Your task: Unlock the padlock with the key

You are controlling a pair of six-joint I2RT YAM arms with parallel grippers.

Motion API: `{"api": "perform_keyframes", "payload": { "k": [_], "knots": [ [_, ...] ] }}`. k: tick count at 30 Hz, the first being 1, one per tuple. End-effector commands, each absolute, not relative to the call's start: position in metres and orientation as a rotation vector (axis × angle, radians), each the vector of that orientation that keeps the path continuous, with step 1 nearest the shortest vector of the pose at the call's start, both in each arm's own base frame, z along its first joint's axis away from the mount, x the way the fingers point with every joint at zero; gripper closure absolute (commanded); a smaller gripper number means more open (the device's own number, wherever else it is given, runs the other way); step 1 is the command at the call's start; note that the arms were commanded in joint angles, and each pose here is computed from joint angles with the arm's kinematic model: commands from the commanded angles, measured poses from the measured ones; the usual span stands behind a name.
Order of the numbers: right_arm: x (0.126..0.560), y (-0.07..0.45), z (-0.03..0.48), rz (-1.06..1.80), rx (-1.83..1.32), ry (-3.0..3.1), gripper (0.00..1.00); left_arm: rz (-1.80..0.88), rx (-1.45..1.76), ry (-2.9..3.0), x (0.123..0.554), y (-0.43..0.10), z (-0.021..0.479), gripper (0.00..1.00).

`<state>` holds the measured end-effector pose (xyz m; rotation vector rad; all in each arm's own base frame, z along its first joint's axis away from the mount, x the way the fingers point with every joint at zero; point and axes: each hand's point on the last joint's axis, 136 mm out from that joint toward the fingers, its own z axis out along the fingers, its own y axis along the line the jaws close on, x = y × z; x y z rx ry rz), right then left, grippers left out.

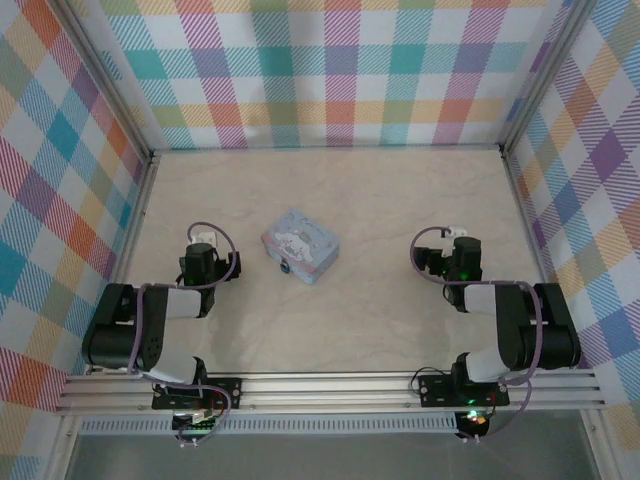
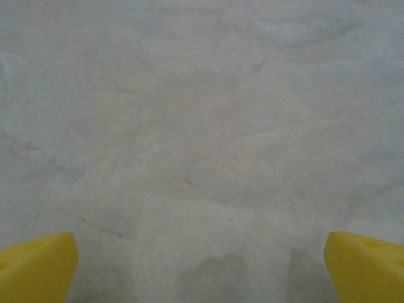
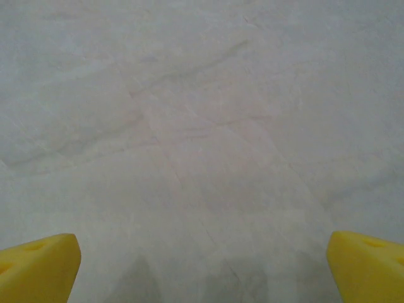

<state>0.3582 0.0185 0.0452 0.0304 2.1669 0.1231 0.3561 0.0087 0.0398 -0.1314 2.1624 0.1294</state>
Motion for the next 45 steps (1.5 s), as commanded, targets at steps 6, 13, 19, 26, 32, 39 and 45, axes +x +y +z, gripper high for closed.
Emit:
{"api": "perform_keyframes", "payload": {
  "k": [6,13,19,26,32,39,45],
  "knots": [
    [0.398,0.025,0.093,0.158,-0.062,1.949,0.01,0.117,-0.195,1.953,0.393,0.005,0.082,0.00],
    [0.398,0.026,0.092,0.158,-0.063,1.950,0.00,0.116,-0.196,1.952,0.394,0.005,0.083,0.00],
    [0.398,0.026,0.093,0.158,-0.063,1.949,0.00,0.115,-0.195,1.953,0.393,0.005,0.082,0.00],
    [0.398,0.026,0.092,0.158,-0.062,1.950,0.00,0.116,-0.196,1.953,0.393,0.005,0.082,0.00],
    [0.398,0.025,0.093,0.158,-0.061,1.949,0.00,0.115,-0.196,1.952,0.393,0.005,0.083,0.00],
    [0.399,0.023,0.118,0.147,-0.042,2.017,0.00,0.157,-0.227,2.014,0.402,0.010,0.103,0.00],
    [0.391,0.024,0.164,0.210,0.030,1.951,0.00,0.169,-0.269,2.023,0.407,0.014,0.132,0.00]
  ]
}}
